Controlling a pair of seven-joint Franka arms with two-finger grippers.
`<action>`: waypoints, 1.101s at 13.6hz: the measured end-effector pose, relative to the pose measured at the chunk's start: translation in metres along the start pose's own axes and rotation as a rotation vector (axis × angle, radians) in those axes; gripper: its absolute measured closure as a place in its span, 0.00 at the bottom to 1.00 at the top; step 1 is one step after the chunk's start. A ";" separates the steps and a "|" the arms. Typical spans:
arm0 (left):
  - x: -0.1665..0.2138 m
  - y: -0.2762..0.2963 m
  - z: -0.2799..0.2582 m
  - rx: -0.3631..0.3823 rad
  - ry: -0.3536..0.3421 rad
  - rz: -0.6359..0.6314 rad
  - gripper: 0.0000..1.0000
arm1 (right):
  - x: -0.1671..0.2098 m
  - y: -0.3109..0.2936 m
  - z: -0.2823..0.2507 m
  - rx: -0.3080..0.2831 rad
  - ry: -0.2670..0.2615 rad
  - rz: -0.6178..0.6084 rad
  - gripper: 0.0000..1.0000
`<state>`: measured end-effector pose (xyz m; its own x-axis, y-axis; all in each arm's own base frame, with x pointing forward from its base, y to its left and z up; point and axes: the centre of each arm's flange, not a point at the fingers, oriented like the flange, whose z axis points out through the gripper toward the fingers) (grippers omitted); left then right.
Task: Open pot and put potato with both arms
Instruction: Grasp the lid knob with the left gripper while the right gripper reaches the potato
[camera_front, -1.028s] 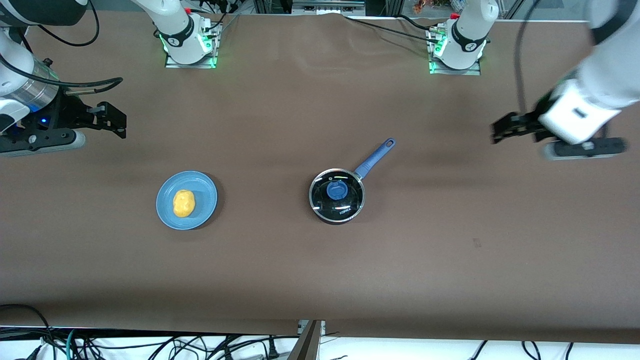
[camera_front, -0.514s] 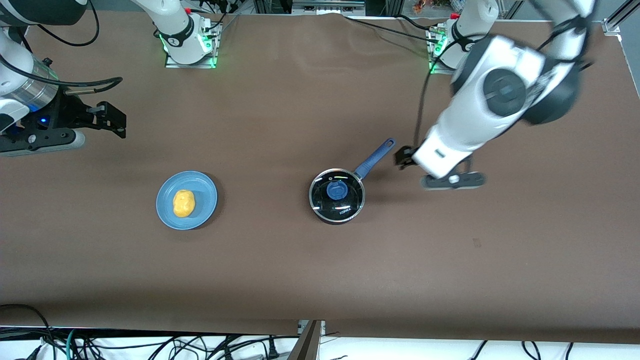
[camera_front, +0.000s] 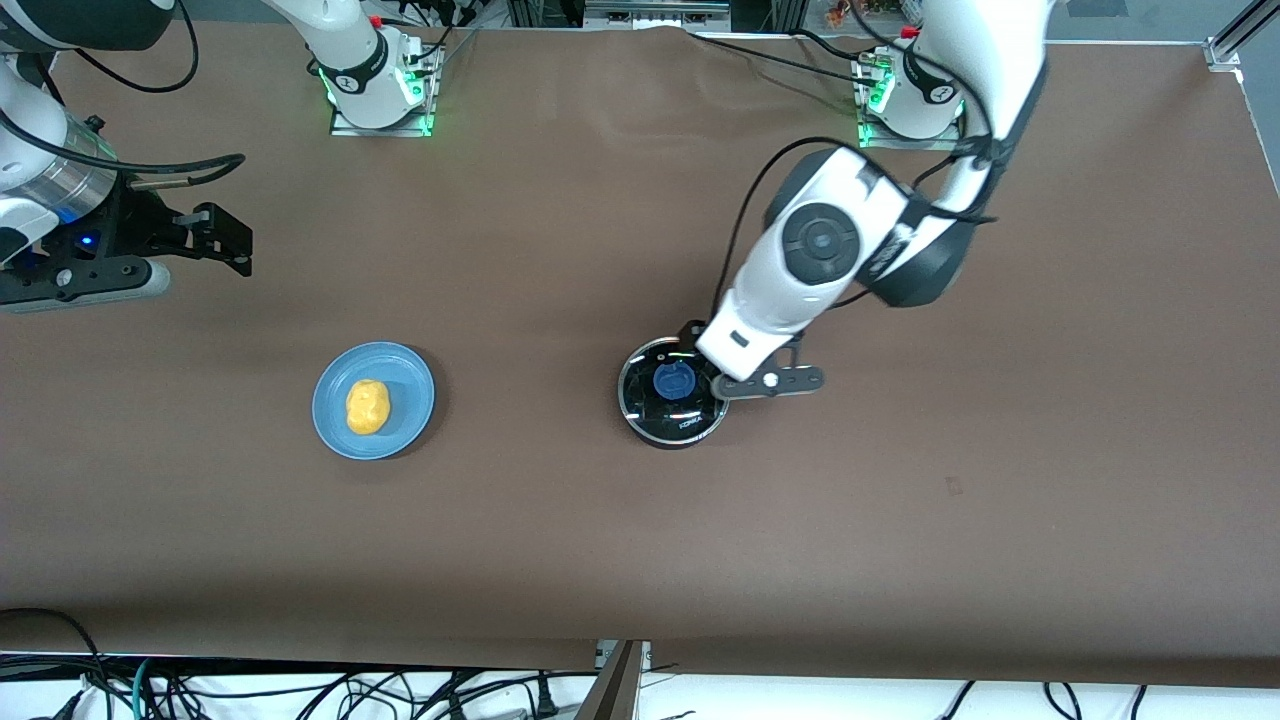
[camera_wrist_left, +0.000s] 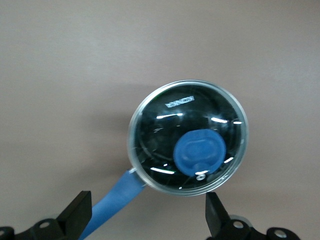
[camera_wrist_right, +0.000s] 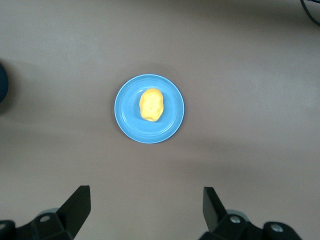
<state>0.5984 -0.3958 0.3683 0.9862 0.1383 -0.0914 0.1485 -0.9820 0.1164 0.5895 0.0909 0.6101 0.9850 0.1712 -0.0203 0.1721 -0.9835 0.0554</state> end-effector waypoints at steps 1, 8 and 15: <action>0.000 0.009 0.009 0.005 0.011 -0.006 0.00 | 0.000 0.000 0.000 0.000 0.000 0.000 0.00; -0.006 0.052 0.062 0.045 0.029 -0.016 0.00 | 0.002 0.007 0.004 -0.002 -0.002 0.013 0.00; -0.008 0.057 0.091 0.099 0.053 0.017 0.00 | 0.036 0.001 0.090 -0.002 -0.135 0.000 0.00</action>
<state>0.5920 -0.4646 0.2857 0.9913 0.1258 -0.0379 0.1266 -0.9918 0.0187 0.6242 0.0912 0.5195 0.9746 0.1621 -0.1544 0.1726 -0.9833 0.0571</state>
